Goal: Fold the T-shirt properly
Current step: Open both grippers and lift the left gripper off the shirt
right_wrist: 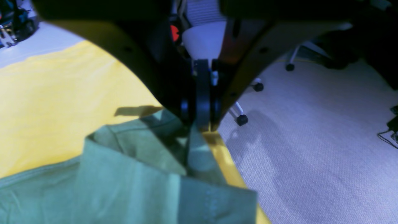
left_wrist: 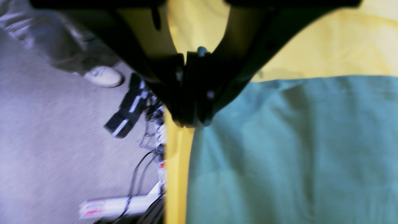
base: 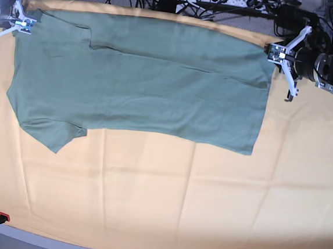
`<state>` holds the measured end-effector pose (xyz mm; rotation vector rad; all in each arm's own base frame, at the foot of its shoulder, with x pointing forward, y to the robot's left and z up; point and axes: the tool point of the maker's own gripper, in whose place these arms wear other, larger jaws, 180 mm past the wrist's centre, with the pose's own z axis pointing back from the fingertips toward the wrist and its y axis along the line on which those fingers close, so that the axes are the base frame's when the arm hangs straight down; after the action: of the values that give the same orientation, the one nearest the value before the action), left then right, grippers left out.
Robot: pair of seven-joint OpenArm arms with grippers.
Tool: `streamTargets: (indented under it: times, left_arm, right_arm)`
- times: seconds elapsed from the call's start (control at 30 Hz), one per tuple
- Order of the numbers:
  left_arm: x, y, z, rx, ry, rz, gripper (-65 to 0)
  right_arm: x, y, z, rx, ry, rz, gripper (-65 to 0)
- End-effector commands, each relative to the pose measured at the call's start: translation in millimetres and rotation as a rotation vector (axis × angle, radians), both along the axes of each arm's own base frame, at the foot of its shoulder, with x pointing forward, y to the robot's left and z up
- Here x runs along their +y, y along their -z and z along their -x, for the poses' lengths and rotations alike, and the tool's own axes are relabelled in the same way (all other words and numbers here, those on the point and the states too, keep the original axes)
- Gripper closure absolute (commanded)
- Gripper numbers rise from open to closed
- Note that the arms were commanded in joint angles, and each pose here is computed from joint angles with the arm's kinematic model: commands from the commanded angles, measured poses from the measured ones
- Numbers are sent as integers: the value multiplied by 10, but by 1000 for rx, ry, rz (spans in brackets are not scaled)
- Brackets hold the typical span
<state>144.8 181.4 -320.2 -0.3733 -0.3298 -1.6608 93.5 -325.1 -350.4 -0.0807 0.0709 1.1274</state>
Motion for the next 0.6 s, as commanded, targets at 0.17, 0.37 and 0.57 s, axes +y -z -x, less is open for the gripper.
streamTargets:
  times: [0.17, 0.37, 0.57]
  left_arm:
    - [0, -93, -24, 0, -18, 22, -85]
    - [9, -152, -136, -30, -27, 19, -340]
    - [-97, -414, -390, -51, -103, 88, -340]
  right_arm:
    - [-29, -63, -53, -3, -5, 15, -34]
    - [-9, -98, 17, 47, 46, -1, -270]
    - [27, -427, -253, -35, 131, -66, -270]
